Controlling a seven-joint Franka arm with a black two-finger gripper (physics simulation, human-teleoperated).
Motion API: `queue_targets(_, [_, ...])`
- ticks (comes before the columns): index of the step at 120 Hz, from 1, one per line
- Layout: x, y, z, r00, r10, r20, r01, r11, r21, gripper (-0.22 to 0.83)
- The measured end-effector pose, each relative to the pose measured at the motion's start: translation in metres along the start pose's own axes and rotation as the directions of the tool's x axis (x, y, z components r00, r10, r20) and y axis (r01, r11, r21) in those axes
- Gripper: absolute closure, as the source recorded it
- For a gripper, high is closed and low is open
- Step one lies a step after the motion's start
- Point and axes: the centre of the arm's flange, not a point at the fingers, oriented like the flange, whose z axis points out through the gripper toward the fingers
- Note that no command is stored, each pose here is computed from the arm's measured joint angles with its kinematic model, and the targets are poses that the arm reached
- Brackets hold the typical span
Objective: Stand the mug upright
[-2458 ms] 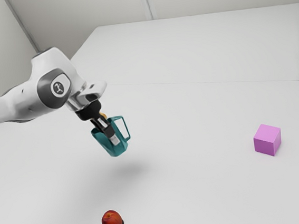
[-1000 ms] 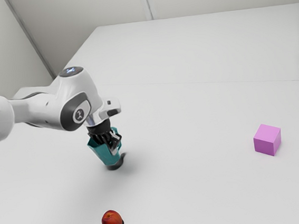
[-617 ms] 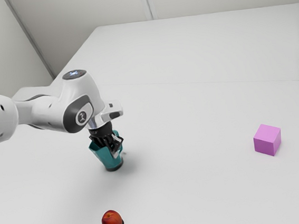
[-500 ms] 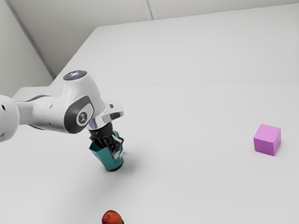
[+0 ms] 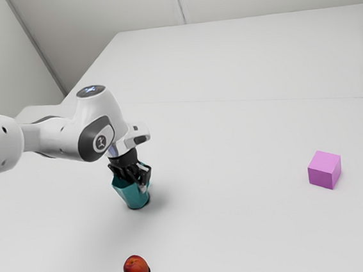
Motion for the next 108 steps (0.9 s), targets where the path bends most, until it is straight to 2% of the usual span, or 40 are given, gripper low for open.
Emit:
queue_targets(50, [0.0,0.001,-0.017,0.999,0.017,-0.034,-0.017,1.0,0.002,0.22])
queue_targets(73, [-0.001,0.008,-0.032,0.998,0.035,-0.061,-0.034,0.999,0.006,0.15])
queue_targets(108, [-0.005,0.015,-0.058,0.993,0.055,-0.105,-0.053,0.998,0.013,0.11])
